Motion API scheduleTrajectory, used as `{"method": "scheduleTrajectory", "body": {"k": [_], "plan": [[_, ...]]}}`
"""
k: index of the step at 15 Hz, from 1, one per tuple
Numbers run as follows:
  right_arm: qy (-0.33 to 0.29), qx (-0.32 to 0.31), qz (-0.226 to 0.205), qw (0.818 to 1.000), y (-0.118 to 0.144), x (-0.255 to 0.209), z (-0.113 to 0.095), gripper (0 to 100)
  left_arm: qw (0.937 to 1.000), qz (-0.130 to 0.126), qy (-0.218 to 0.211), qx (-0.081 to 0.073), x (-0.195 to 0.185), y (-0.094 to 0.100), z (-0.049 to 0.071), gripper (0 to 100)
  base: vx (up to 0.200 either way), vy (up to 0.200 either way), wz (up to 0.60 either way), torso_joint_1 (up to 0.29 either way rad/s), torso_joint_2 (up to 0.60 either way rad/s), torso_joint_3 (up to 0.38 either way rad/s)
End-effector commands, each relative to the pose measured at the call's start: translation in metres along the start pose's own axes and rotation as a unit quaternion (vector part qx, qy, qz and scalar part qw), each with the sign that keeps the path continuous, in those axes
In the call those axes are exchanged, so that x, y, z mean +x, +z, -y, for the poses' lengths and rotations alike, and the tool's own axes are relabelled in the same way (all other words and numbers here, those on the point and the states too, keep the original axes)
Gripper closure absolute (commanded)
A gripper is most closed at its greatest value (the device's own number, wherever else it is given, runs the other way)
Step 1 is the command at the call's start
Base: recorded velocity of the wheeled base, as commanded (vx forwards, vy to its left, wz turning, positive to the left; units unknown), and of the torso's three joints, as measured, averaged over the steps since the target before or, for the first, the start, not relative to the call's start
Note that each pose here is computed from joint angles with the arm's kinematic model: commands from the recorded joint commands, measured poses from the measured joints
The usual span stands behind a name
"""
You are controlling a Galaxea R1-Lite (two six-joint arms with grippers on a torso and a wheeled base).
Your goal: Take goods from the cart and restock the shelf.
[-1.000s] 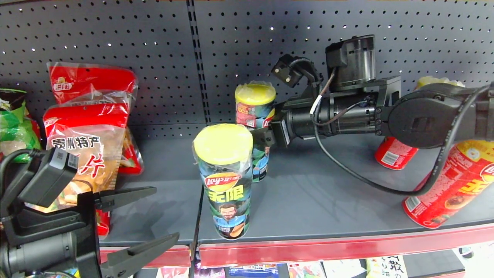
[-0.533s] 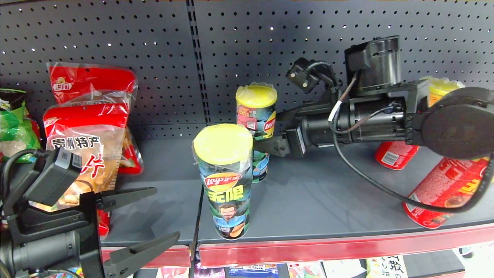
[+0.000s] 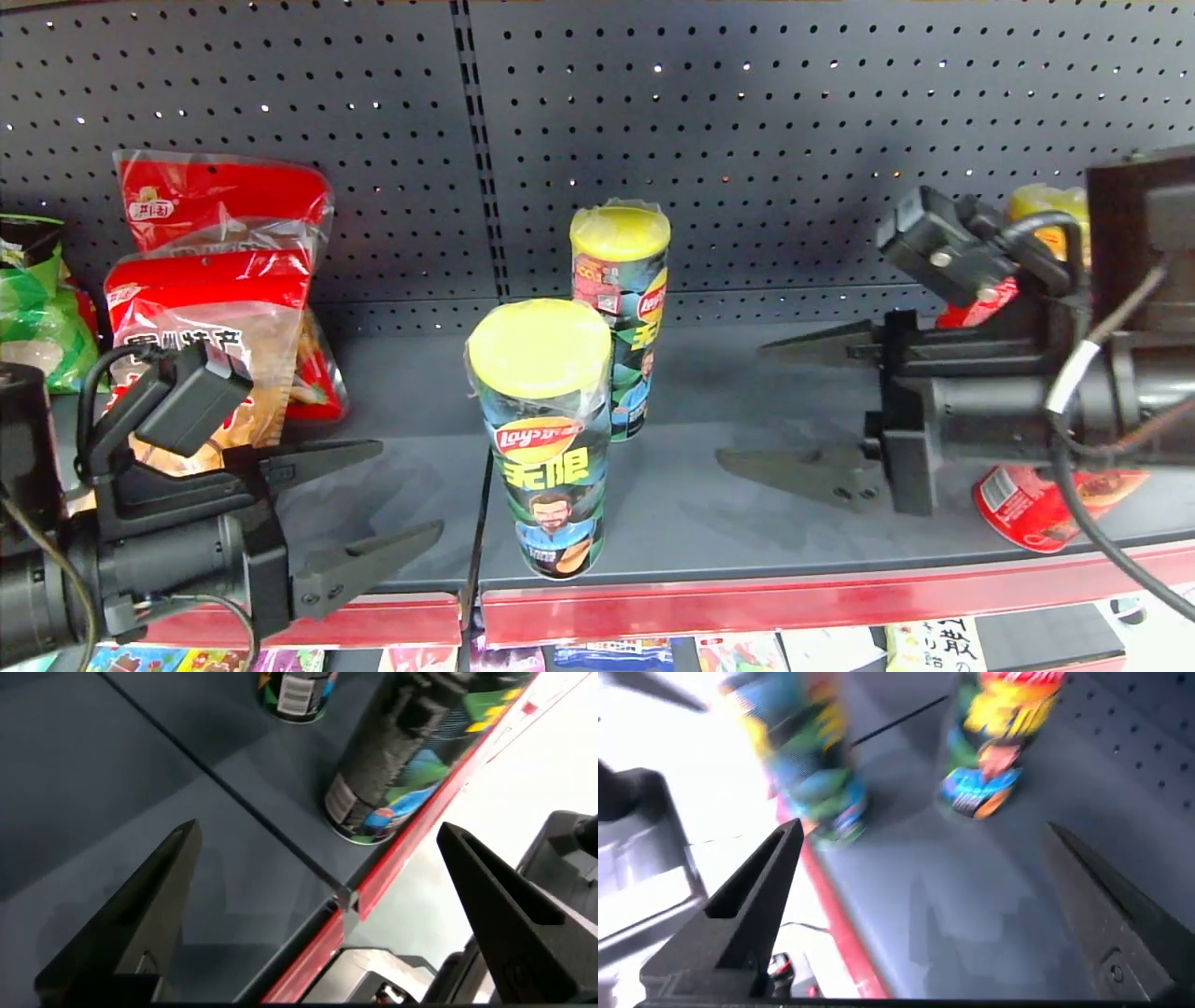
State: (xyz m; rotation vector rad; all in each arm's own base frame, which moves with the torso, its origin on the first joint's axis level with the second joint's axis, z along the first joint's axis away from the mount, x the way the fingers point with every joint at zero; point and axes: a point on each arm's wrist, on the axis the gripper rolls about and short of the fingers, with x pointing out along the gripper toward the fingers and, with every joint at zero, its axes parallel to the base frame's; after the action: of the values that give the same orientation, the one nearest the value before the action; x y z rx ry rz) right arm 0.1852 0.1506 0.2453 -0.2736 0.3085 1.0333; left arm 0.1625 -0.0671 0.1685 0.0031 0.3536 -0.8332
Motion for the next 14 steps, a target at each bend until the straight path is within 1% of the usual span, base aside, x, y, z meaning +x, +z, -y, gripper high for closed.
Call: {"method": "scheduleTrajectory", "body": {"k": [1,3,4,5,6,7,9,10,11,12,14], "plan": [[0.016,-0.017,0.031,0.999,-0.016,-0.049,-0.031,0,0.9996,-0.022,0.01,-0.012,0.012,-0.003,-0.007,0,0.0,0.0,0.0,0.0,0.0,0.0],[0.02,-0.023,0.039,0.999,-0.029,-0.068,-0.042,0,0.9994,-0.028,0.015,-0.012,0.017,-0.003,-0.01,0,0.0,0.0,0.0,0.0,0.0,0.0],[0.017,-0.026,0.05,0.998,-0.034,-0.08,-0.047,0,0.9991,-0.037,0.018,-0.003,0.022,-0.005,-0.013,0,0.0,0.0,0.0,0.0,0.0,0.0],[0.016,-0.026,0.052,0.998,-0.036,-0.083,-0.048,0,0.999,-0.04,0.022,0.0,0.024,-0.005,-0.014,0,0.0,0.0,0.0,0.0,0.0,0.0],[0.006,-0.023,0.063,0.998,-0.041,-0.094,-0.051,0,0.9981,-0.047,0.04,0.004,0.028,-0.006,-0.017,0,0.0,0.0,0.0,0.0,0.0,0.0],[-0.002,-0.015,0.07,0.997,-0.042,-0.1,-0.052,0,0.998,-0.048,0.042,0.005,0.03,-0.005,-0.018,0,0.0,0.0,0.0,0.0,0.0,0.0],[-0.023,-0.006,0.079,0.997,-0.045,-0.109,-0.052,0,0.9976,-0.053,0.044,0.011,0.034,-0.005,-0.02,0,0.0,0.0,0.0,0.0,0.0,0.0],[-0.055,-0.003,0.084,0.995,-0.049,-0.116,-0.051,0,0.9971,-0.057,0.048,0.014,0.036,-0.006,-0.021,0,0.0,0.0,0.0,0.0,0.0,0.0],[-0.068,0.0,0.086,0.994,-0.051,-0.12,-0.051,0,0.9971,-0.059,0.045,0.017,0.037,-0.007,-0.02,0,0.0,0.0,0.0,0.0,0.0,0.0],[-0.088,0.006,0.094,0.992,-0.054,-0.127,-0.052,0,0.9969,-0.064,0.041,0.022,0.04,-0.008,-0.02,0,0.0,0.0,0.0,0.0,0.0,0.0],[-0.112,0.015,0.102,0.988,-0.055,-0.134,-0.051,0,0.9964,-0.071,0.039,0.025,0.045,-0.009,-0.022,0,0.0,0.0,0.0,0.0,0.0,0.0]]}}
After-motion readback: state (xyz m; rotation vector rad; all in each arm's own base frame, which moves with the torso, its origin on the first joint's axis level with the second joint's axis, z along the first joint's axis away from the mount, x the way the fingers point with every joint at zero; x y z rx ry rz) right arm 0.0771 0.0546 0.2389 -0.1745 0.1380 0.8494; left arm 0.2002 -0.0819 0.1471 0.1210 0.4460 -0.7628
